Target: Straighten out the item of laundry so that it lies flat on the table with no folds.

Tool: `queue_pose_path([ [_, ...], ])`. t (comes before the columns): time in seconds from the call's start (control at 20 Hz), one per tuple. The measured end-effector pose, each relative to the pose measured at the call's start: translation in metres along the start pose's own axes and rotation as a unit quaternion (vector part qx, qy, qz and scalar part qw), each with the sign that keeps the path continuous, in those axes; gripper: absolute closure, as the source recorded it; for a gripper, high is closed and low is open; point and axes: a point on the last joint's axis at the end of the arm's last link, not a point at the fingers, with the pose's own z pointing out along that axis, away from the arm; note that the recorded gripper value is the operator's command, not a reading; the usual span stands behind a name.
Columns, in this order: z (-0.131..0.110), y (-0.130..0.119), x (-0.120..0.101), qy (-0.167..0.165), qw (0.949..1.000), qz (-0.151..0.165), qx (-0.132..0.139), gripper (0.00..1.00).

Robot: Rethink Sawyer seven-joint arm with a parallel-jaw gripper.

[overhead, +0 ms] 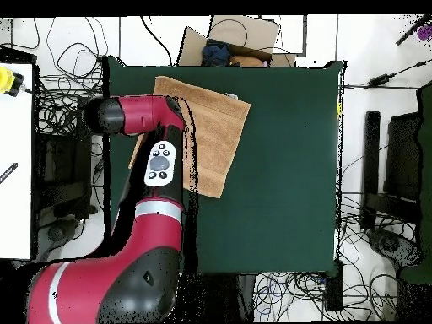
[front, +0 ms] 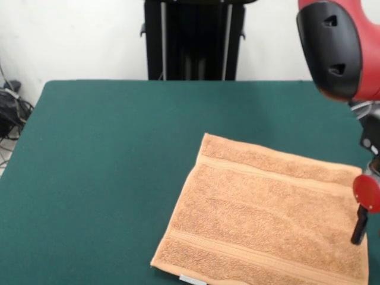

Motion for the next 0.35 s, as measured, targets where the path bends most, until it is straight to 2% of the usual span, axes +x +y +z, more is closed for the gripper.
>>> queue_pose_path([
  [0.35,-0.0093,-0.0033,-0.0044,-0.005,1.0000,0.007,0.002,0.00],
])
